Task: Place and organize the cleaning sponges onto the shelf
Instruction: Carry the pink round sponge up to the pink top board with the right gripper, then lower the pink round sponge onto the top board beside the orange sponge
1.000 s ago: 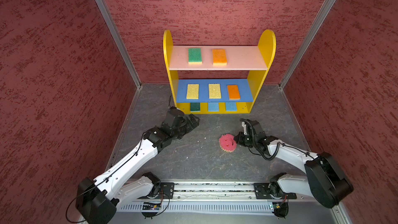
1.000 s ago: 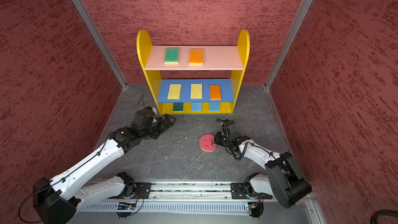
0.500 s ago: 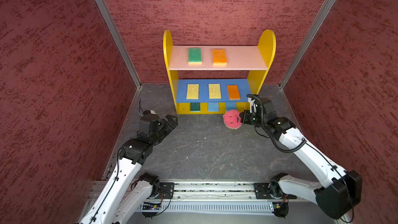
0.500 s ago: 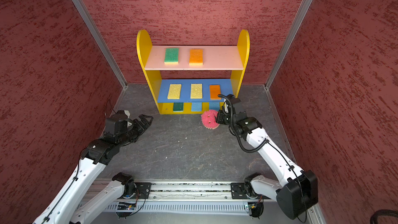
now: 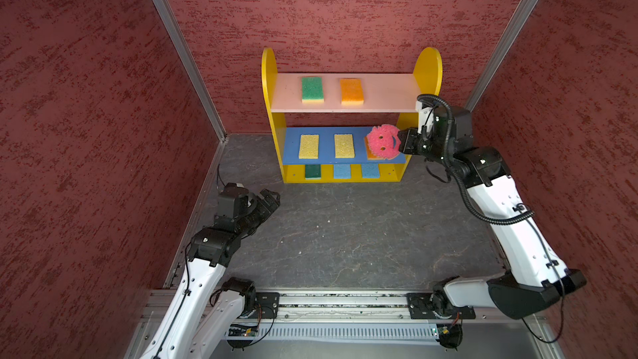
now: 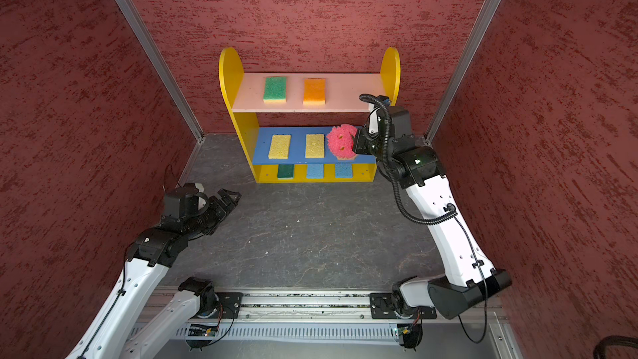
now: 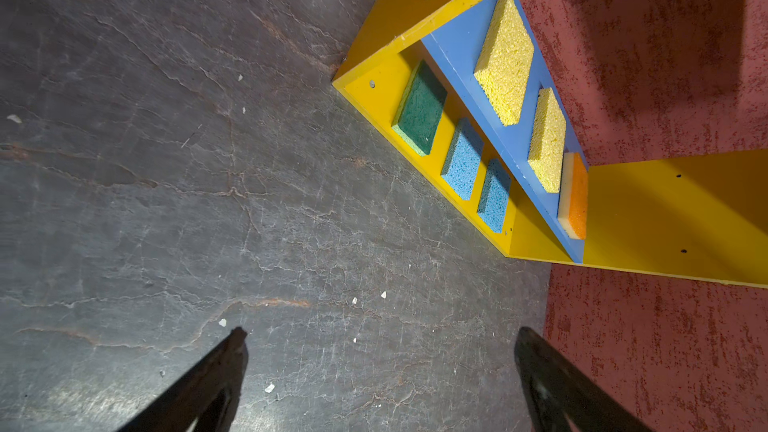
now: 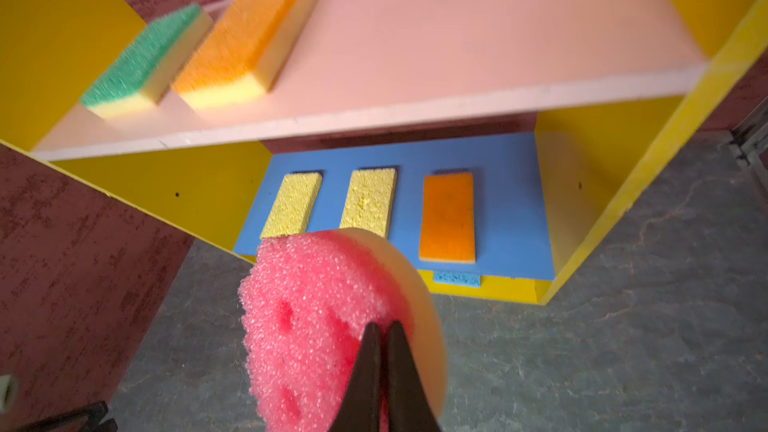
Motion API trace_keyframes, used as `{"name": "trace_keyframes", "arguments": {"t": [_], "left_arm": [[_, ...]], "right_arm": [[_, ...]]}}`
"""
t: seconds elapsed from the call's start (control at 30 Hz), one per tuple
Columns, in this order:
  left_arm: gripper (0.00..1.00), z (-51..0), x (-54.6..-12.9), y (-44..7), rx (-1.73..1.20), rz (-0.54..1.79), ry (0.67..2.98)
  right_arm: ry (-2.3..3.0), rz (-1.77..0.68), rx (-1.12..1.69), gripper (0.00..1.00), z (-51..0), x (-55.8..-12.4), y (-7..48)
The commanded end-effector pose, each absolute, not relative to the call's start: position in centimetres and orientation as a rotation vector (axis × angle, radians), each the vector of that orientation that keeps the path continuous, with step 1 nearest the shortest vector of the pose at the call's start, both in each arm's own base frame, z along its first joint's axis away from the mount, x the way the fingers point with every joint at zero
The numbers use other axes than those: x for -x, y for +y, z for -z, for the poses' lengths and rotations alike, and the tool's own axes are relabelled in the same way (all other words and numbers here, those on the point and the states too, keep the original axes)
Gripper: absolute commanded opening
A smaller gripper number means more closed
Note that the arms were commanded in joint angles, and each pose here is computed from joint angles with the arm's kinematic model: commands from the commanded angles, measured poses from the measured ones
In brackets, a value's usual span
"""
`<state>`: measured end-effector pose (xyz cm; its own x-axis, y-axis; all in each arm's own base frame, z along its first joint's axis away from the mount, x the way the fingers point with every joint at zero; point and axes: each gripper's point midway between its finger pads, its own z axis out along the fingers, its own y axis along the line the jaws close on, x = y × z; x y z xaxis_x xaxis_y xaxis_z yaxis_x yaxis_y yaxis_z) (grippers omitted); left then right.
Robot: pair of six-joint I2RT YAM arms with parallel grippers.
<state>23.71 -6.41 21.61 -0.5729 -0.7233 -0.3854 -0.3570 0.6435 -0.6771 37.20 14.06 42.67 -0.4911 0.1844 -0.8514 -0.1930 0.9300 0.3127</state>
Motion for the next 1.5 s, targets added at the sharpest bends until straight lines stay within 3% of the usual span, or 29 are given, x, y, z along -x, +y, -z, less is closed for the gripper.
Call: {"name": "trace_keyframes", "arguments": {"t": [0.0, 0.27, 0.7, 1.47], "left_arm": [[1.0, -22.1, -23.0, -6.0, 0.826, 0.708, 2.193], [1.0, -21.8, -22.0, -5.3, 0.86, 0.696, 2.184], [1.0, -21.6, -21.8, -5.0, 0.871, 0.689, 2.19], [1.0, -20.8, -22.4, -4.9, 0.901, 0.704, 2.201]], "right_arm": [[1.975, -0.384, 0.016, 0.0, -45.7, -37.7, 13.0], [1.863, -0.392, 0.004, 0.0, -50.9, -39.7, 12.9], [1.74, -0.339, -0.111, 0.0, -52.8, -42.7, 11.0], [1.793, -0.406, -0.206, 0.0, -48.6, -49.0, 10.6]]}}
